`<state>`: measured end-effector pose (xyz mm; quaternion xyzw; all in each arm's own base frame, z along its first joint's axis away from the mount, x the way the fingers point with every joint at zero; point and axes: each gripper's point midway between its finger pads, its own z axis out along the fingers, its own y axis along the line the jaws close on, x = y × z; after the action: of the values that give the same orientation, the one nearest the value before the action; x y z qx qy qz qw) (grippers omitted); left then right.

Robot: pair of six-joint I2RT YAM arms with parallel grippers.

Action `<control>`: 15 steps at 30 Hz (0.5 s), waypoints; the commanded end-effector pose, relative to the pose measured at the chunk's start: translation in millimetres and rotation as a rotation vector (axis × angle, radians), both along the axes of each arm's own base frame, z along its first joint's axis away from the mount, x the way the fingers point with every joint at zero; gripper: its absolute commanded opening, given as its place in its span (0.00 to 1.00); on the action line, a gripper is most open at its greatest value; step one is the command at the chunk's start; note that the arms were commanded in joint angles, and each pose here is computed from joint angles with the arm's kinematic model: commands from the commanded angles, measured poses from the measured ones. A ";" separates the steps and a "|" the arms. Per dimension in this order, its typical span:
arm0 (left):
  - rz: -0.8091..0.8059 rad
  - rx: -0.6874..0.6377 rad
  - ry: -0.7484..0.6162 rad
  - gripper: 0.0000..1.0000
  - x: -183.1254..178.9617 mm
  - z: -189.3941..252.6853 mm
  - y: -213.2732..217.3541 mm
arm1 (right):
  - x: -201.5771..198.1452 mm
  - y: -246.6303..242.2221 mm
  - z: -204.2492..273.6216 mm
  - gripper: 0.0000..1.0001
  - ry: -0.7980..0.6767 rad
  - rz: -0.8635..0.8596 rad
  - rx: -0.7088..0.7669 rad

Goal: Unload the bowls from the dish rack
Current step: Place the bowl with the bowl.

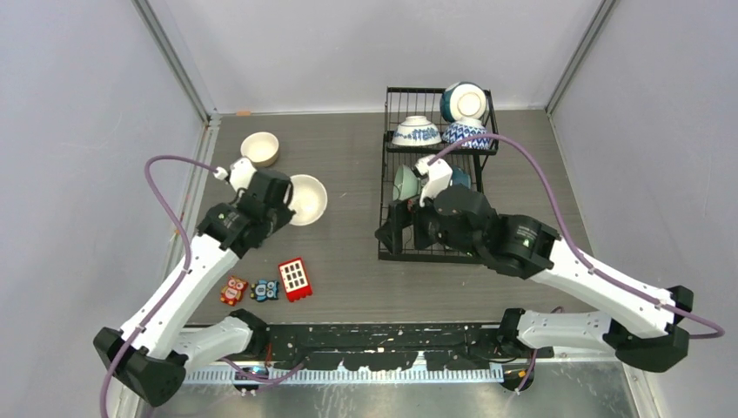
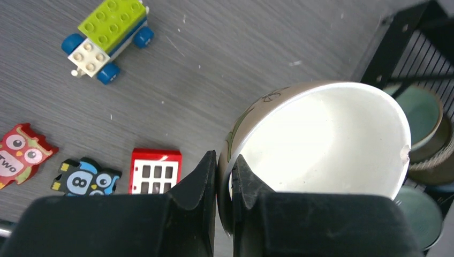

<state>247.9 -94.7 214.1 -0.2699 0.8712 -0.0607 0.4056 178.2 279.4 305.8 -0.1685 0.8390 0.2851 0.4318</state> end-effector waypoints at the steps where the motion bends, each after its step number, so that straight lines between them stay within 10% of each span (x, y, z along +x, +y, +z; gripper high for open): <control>1: 0.047 -0.152 -0.126 0.00 46.8 40.0 5.7 | -7.6 -3.2 5.3 1.00 -0.088 0.070 0.068; 15: 0.249 -0.306 -0.105 0.00 165.3 19.1 68.9 | -23.4 -19.6 -40.4 0.99 -0.099 0.108 0.097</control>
<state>353.3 -22.0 188.2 -0.4337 0.8285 -0.0775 0.3458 153.2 256.9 251.0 -0.2078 0.8151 0.3171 0.4379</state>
